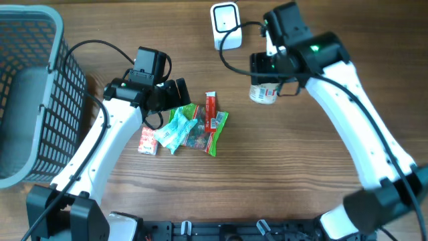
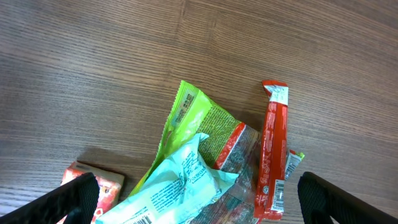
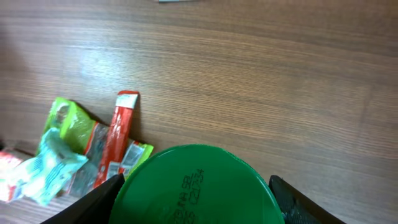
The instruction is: Scan the item barcode
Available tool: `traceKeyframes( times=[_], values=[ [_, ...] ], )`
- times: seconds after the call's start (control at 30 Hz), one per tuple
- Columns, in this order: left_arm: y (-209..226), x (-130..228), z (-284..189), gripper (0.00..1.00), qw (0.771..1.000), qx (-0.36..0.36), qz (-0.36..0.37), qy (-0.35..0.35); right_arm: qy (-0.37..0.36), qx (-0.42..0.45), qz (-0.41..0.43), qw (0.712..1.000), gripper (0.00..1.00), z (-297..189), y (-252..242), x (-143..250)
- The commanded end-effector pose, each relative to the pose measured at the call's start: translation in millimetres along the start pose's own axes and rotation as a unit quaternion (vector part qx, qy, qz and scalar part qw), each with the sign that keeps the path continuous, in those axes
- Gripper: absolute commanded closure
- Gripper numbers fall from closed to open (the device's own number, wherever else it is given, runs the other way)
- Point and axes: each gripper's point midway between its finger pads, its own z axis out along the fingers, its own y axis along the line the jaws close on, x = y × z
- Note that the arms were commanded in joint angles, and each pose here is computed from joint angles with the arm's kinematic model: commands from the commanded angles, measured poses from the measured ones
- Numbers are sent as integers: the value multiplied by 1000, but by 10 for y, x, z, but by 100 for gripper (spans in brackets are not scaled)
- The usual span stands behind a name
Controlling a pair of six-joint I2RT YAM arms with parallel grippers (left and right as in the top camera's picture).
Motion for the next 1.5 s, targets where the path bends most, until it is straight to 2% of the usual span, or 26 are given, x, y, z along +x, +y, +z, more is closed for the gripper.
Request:
traceKeyframes(
  times=[0.0, 0.27, 0.43, 0.63, 1.0, 1.03, 1.17, 1.47],
  values=[
    [3, -59, -38, 0, 1000, -3, 8, -10, -32, 9, 10, 999, 43, -196, -92, 75],
    [4, -59, -38, 0, 1000, -3, 8, -10, -124, -8, 21, 992, 43, -126, -204, 388],
    [4, -59, -38, 0, 1000, -3, 8, -10, -176, 15, 28, 984, 42, 459, -374, 616],
    [4, -59, -38, 0, 1000, -3, 8, -10, -216, 12, 6, 976, 41, 905, -403, 745],
    [4, -59, -38, 0, 1000, -3, 8, -10, -182, 27, -34, 982, 36, 1291, -419, 859],
    [4, -59, -38, 0, 1000, -3, 8, -10, -181, 27, -34, 983, 33, 1307, -420, 864],
    [4, -59, -38, 0, 1000, -3, 8, -10, -184, 25, -35, 982, 2, 1290, -410, 847],
    [4, -59, -38, 0, 1000, -3, 8, -10, -198, 18, -35, 979, 0, 930, -371, 698]
  ],
)
